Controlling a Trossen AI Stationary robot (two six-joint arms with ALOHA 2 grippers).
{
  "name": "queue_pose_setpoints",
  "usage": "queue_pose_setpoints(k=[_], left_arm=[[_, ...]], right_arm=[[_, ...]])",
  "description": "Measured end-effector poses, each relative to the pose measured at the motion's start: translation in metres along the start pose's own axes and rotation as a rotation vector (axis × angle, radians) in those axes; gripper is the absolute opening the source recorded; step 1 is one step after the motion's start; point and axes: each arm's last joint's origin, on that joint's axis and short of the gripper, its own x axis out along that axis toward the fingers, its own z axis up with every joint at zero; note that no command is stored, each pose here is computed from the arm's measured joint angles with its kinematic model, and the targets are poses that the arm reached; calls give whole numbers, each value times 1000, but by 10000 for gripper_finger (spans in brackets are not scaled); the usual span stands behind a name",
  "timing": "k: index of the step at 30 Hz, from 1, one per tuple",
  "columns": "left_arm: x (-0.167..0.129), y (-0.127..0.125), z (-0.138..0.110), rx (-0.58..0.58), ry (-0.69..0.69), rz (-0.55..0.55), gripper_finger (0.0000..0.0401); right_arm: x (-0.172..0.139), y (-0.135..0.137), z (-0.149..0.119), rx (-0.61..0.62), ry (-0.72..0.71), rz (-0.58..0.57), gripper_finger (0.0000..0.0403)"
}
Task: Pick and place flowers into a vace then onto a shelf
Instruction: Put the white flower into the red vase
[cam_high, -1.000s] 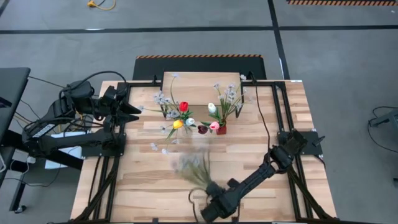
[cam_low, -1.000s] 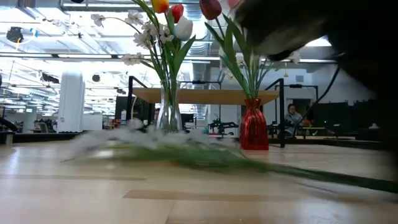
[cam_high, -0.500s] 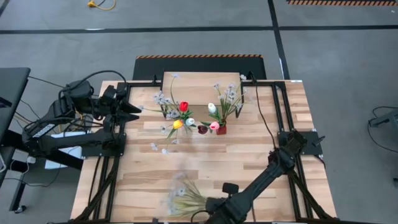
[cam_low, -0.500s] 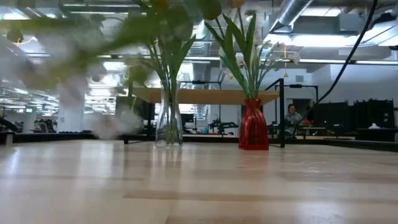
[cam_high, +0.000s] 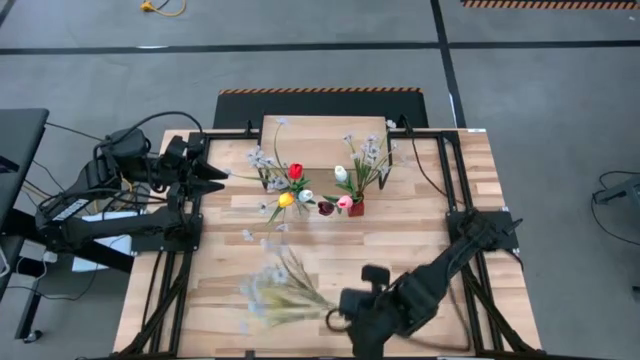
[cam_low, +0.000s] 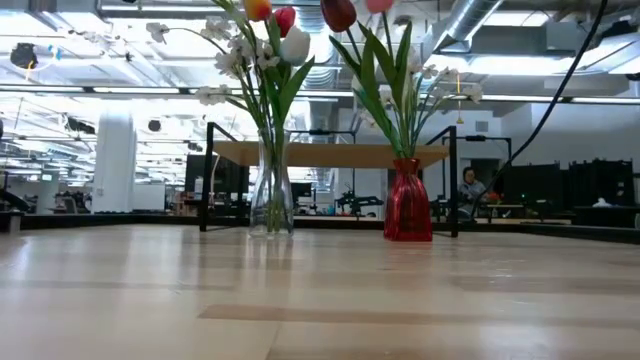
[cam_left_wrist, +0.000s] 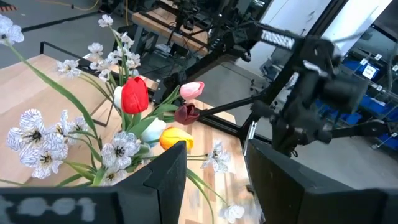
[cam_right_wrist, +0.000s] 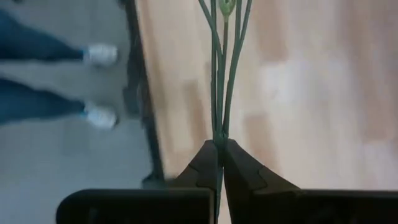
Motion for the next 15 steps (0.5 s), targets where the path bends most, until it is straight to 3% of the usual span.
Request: queue_pose_setpoints(k=[7, 15], left_arm=[[0, -1, 2, 12, -22, -7, 157], [-1, -5, 11, 73, -108, -40, 157]], right_arm=[[-53, -24, 20, -98, -324, -9, 0], [-107, -48, 52, -307, -718, -42, 0]])
